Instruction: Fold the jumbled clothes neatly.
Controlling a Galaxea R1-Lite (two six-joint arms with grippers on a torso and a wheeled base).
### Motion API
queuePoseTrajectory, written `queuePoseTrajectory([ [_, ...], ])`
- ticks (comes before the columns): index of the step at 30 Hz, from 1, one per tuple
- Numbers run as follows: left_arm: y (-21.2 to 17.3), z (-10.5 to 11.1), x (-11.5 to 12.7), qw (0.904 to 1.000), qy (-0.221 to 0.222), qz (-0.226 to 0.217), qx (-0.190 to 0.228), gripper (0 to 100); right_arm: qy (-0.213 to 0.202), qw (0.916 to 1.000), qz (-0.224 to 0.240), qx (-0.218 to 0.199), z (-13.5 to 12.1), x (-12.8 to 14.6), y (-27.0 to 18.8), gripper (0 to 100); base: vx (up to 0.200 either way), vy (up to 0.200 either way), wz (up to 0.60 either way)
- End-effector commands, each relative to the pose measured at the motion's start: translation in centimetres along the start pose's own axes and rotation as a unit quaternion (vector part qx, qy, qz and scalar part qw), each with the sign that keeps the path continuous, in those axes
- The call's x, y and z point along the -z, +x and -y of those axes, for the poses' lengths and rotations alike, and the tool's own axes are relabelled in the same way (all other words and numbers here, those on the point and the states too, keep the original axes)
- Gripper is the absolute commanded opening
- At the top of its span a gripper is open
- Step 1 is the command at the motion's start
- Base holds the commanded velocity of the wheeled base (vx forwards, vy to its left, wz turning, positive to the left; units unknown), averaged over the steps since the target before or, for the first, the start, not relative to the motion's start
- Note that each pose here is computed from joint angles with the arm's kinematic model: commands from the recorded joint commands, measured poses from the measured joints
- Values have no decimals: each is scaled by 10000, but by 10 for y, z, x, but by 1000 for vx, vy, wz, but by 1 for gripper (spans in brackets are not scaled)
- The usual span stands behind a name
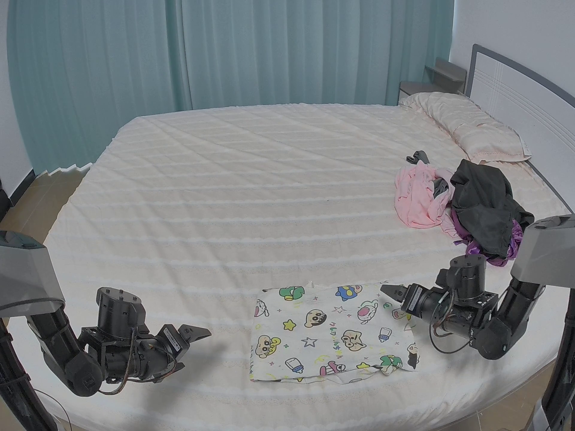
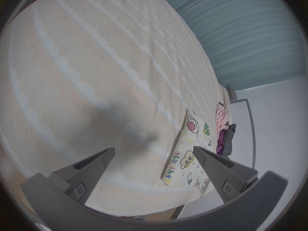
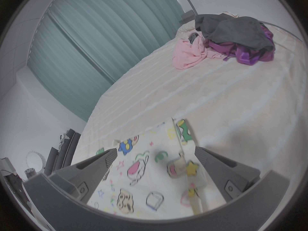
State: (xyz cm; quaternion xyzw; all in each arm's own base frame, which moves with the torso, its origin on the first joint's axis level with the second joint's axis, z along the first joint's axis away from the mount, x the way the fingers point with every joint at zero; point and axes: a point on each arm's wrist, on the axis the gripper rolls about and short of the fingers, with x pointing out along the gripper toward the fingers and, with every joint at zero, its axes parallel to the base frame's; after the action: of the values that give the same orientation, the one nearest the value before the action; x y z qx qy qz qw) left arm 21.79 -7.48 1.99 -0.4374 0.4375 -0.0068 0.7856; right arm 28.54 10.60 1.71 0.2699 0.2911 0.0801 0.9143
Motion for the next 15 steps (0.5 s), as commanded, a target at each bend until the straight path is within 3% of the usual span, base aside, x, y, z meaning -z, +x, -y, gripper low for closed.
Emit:
queuePoseTrajectory([
  [1,0,0,0,10000,-2,-3,-3,100,81,9998,-42,155,16,5,55,100,0,0,0],
  [15,1,0,1,10000,28,-22,-5,100,133,9995,-91,-262,18,-3,73,100,0,0,0],
])
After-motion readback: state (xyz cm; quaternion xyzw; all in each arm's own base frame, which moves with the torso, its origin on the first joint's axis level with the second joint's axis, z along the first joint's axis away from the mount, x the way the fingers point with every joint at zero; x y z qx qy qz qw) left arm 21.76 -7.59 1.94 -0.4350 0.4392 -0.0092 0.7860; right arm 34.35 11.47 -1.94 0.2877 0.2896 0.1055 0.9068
